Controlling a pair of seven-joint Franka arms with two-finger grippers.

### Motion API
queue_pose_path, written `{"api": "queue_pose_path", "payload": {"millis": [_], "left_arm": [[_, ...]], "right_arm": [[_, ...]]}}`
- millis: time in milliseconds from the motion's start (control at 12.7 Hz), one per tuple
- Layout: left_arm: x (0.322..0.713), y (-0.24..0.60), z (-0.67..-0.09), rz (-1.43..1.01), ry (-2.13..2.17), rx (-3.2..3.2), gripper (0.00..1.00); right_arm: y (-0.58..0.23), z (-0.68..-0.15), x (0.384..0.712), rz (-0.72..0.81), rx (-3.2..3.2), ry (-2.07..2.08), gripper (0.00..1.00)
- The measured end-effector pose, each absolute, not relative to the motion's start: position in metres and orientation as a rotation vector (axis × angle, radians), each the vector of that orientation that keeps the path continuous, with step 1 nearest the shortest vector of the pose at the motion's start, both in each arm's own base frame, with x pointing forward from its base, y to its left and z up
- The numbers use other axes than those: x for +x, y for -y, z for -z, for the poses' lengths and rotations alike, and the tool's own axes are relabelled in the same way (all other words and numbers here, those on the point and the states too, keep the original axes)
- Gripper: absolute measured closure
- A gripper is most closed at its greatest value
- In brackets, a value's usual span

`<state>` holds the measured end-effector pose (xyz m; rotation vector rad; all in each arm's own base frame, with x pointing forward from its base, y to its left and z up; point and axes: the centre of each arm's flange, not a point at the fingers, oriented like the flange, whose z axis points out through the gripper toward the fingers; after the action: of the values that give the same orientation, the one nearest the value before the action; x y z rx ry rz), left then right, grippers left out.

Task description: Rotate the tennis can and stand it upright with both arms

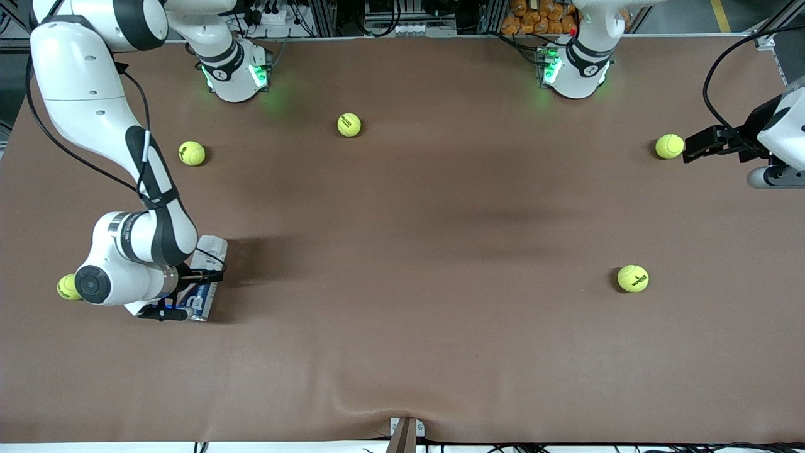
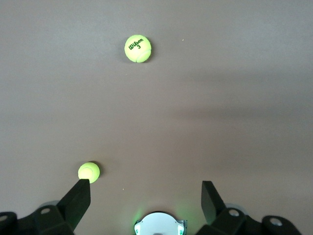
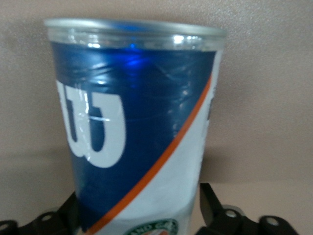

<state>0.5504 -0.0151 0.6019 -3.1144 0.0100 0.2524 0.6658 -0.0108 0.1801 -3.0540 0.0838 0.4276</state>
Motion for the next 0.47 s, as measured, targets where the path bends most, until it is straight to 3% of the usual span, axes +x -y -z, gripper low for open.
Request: {"api": "queue_pose_path", "payload": {"millis": [79,236,472], "left_arm": [[0.552,0.015,-0.6,-0.251,-0.01,-3.115,0.0],[0.554,0.015,-0.598,-0.247,-0.01,-3.116,0.0],[0.555,0.015,-0.597,-0.246,-0.01,-3.116,0.0]], "right_arm": [[0.011,-0.18,0.666,-0.424,-3.055,-0.084,0.08],[0.01,-0.184,0.668,-0.41,-3.056,-0.08,0.24],[-0.016,-0.198,0.677,-0.359,-3.051,0.005,0.24]]}}
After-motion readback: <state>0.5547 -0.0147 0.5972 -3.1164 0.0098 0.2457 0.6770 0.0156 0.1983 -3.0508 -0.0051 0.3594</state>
